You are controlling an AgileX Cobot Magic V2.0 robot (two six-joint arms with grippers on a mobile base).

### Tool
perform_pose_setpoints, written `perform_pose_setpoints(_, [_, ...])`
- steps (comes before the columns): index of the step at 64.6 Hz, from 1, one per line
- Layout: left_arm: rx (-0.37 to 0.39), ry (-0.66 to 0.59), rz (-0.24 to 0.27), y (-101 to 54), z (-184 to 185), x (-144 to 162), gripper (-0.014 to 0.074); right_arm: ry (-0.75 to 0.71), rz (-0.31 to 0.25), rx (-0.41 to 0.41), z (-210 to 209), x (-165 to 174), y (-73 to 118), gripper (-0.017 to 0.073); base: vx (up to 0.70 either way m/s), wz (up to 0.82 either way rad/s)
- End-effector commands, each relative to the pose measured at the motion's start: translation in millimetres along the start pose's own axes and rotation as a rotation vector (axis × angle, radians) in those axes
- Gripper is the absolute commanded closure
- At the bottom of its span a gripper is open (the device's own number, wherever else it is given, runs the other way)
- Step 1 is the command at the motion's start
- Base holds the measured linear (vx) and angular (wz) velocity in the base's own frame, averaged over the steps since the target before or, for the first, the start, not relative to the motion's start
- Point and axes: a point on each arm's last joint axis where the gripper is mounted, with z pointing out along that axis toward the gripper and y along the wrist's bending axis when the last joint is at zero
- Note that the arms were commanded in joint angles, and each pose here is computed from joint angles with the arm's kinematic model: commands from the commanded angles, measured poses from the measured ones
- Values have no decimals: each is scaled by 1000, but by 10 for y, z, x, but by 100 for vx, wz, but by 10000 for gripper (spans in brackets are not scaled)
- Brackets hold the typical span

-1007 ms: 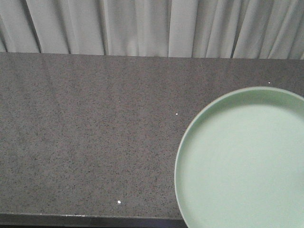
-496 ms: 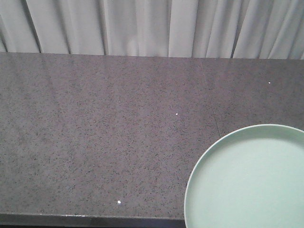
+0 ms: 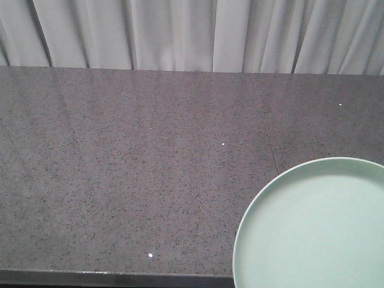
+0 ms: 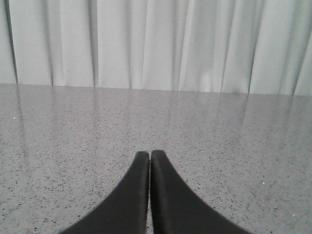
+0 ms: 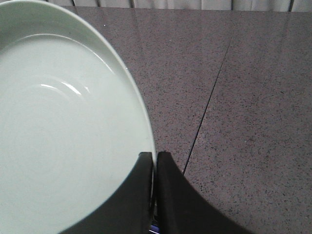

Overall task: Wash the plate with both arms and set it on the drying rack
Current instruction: 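Hold the plate in the right gripper while the base backs away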

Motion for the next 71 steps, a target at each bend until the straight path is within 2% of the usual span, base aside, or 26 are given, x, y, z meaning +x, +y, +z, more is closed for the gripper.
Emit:
perform_pose_setpoints(1, [18,-69,-5,-12,-8,-22,599,-79,0,-1,-27,-122,12,561,0,0])
perform_pose_setpoints(42, [18,-69,-5,-12,-8,-22,599,-76,0,-1,-27,-119,12,561,0,1])
perform_pose_setpoints(71, [18,-69,-5,-12,-8,-22,599,-77,0,-1,-27,-120,12,561,-4,18])
